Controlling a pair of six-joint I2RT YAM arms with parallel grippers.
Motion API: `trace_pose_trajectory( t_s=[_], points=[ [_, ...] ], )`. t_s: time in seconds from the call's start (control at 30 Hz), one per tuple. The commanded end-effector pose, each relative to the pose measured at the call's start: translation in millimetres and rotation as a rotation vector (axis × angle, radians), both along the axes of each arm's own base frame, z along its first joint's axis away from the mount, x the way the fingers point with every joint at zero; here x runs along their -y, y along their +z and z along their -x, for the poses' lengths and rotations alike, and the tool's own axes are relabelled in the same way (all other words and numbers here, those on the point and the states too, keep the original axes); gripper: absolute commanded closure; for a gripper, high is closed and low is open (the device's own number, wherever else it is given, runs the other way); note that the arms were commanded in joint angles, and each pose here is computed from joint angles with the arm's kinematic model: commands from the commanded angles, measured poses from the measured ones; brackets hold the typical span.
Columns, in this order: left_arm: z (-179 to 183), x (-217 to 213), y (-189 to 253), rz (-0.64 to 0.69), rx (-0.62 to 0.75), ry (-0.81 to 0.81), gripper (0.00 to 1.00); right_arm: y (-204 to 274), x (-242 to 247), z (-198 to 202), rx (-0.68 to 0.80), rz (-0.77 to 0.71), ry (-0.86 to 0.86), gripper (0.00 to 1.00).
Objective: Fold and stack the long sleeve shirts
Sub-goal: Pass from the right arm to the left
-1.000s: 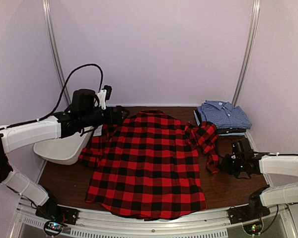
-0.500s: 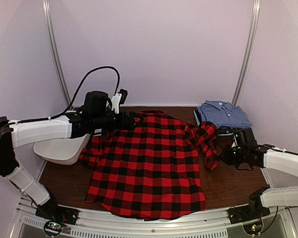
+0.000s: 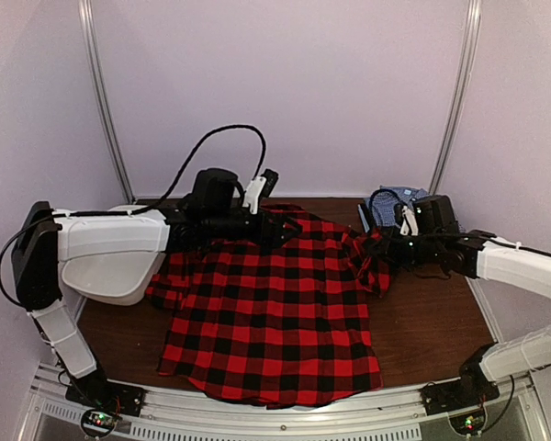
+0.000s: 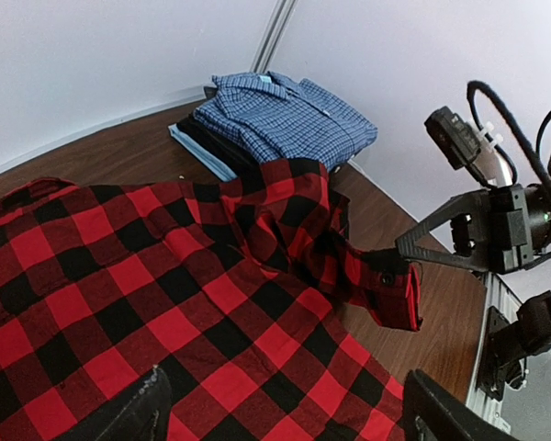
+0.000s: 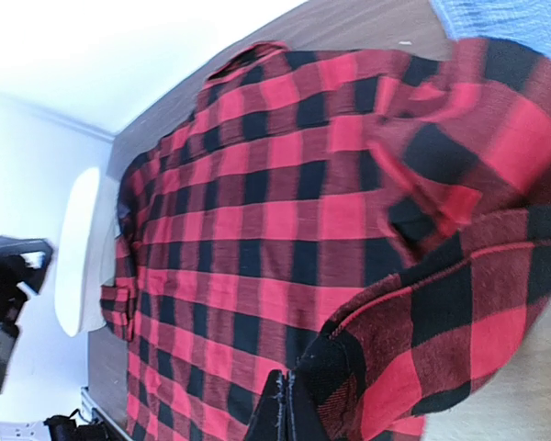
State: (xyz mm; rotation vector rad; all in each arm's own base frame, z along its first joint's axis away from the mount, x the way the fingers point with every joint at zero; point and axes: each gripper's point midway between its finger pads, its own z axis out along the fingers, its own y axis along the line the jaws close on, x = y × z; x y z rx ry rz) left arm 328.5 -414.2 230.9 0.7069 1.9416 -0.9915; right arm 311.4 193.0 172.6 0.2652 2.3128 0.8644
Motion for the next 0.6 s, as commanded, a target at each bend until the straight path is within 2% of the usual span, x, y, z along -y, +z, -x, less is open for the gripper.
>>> trace_pose_trajectory(
  t_s=[0.0,0.27,0.57],
  points=[
    [4.7,18.4,-3.9,0.017,-0.007,-0.061,0.12,26.0,-44.3,-19.0,0.074,-0.077,0.072,1.0],
    [7.8,41.5,-43.1,-0.079,-0.038,-0.086,0.16,21.2,-105.1,-39.1,0.081,-0.118,0.148,1.0],
    [6.5,55.7,-69.7,-0.127,-0.064,-0.082,0.2,23.4,-132.7,-48.8,0.085,-0.131,0.168,1.0]
  ],
)
